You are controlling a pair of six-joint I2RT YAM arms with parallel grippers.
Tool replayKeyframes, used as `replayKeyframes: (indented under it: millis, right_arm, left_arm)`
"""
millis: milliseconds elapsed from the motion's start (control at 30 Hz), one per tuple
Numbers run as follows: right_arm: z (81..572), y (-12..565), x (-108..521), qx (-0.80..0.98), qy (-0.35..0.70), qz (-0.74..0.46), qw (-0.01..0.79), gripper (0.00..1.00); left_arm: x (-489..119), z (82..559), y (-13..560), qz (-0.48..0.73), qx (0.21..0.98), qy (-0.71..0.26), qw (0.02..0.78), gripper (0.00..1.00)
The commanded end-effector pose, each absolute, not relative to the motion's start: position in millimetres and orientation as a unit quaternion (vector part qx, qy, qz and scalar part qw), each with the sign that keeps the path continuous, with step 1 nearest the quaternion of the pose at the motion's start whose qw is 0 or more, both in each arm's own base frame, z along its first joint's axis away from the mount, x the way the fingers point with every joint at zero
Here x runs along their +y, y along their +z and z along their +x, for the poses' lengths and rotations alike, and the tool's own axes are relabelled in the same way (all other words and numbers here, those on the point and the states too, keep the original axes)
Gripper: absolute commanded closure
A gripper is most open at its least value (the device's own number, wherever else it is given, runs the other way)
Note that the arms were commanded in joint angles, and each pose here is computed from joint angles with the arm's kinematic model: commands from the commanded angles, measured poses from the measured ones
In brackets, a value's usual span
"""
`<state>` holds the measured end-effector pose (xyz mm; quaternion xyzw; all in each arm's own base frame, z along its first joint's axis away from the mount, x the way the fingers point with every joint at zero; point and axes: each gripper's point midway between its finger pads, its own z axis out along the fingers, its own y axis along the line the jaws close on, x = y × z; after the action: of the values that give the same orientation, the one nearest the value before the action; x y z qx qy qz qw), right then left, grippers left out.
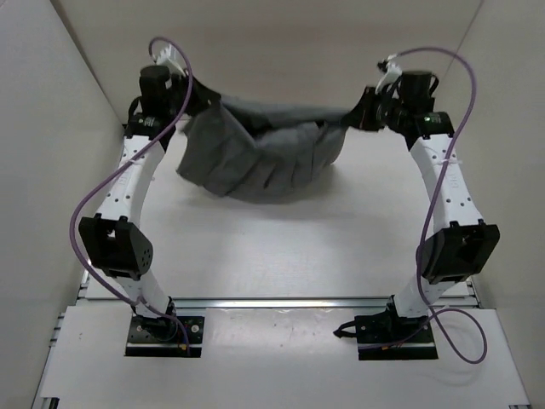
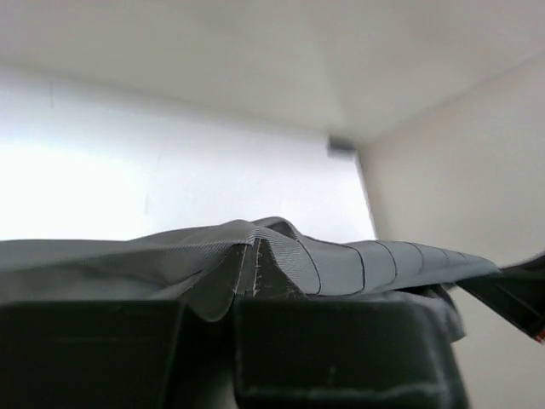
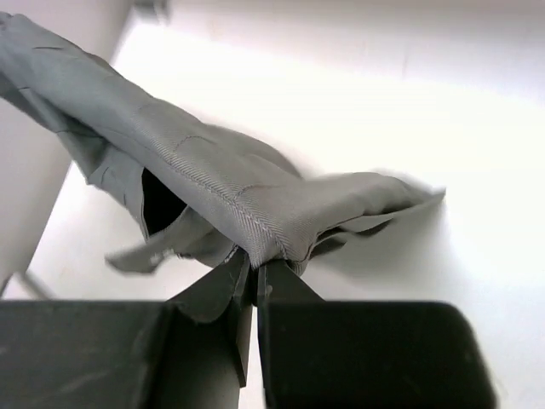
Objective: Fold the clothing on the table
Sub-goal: Flatten the skirt out
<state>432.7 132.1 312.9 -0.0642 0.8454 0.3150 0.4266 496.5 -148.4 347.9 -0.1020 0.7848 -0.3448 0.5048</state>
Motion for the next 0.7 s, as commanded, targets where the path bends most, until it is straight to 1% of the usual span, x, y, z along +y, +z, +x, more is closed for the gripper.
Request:
replayKeyframes:
  millis: [0, 33, 67, 100, 133, 200, 233, 300, 333, 400, 433, 467, 500, 533, 567, 600, 667]
  right_arm:
    - [428, 452, 126, 0.749, 0.259, -0.123, 0.597, 1.0]
    - [425, 462, 121, 0.74, 0.256, -0.124, 0.61, 0.99]
    - [423, 448, 115, 0.749, 0.262, -0.12, 0.597, 1.0]
    - [420, 446, 113, 0.744, 0.266, -0.121, 0.601, 1.0]
    - [419, 417, 106, 0.761, 0.27, -0.108, 0.58, 1.0]
    - [409, 334, 101, 0.807, 0.278, -0.084, 0.515, 1.0]
    - [401, 323, 101, 0.807, 0.28, -0.085, 0.514, 1.0]
    - [368, 225, 108, 0.854, 0.298, -0.059, 0.423, 1.0]
    - [354, 208, 112, 0.862, 0.306, -0.055, 0.401, 1.0]
    - [312, 147, 122, 0.89, 0.323, -0.037, 0.321, 1.0]
    - [300, 139, 125, 0.894, 0.326, -0.035, 0.305, 1.0]
    - [286, 133, 132, 0.896, 0.331, -0.039, 0.292, 1.0]
    - [277, 128, 140, 0.898, 0.335, -0.047, 0.283, 1.0]
    - [272, 127, 141, 0.899, 0.331, -0.045, 0.282, 1.0]
    - [270, 134, 146, 0.894, 0.336, -0.055, 0.291, 1.0]
    - [268, 135, 149, 0.893, 0.34, -0.056, 0.29, 1.0]
    - [269, 140, 154, 0.887, 0.359, -0.052, 0.286, 1.0]
  left_arm:
    - [-140, 482, 468, -0.058, 0.712, -0.311, 0.627, 1.0]
    - [-140, 480, 472, -0.058, 0.709, -0.308, 0.632, 1.0]
    - [-143, 479, 458, -0.055, 0.72, -0.304, 0.621, 1.0]
    - [-151, 471, 453, -0.041, 0.724, -0.308, 0.616, 1.0]
    - [-152, 468, 426, -0.043, 0.743, -0.3, 0.597, 1.0]
    - [-158, 457, 349, -0.046, 0.791, -0.284, 0.54, 1.0]
    - [-163, 448, 338, -0.044, 0.795, -0.283, 0.534, 1.0]
    - [-163, 418, 253, -0.045, 0.842, -0.263, 0.47, 1.0]
    - [-169, 404, 239, -0.041, 0.85, -0.27, 0.451, 1.0]
    - [-168, 366, 174, -0.04, 0.887, -0.254, 0.383, 1.0]
    - [-170, 352, 161, -0.038, 0.897, -0.25, 0.363, 0.99]
    - [-165, 338, 144, -0.043, 0.908, -0.24, 0.341, 0.86]
    - [-165, 326, 129, -0.041, 0.916, -0.236, 0.322, 0.77]
    - [-165, 320, 124, -0.046, 0.92, -0.235, 0.311, 0.52]
    - [-163, 313, 117, -0.049, 0.924, -0.236, 0.298, 0.34]
    - [-162, 310, 113, -0.059, 0.925, -0.235, 0.293, 0.21]
    - [-168, 306, 119, -0.06, 0.922, -0.246, 0.293, 0.1]
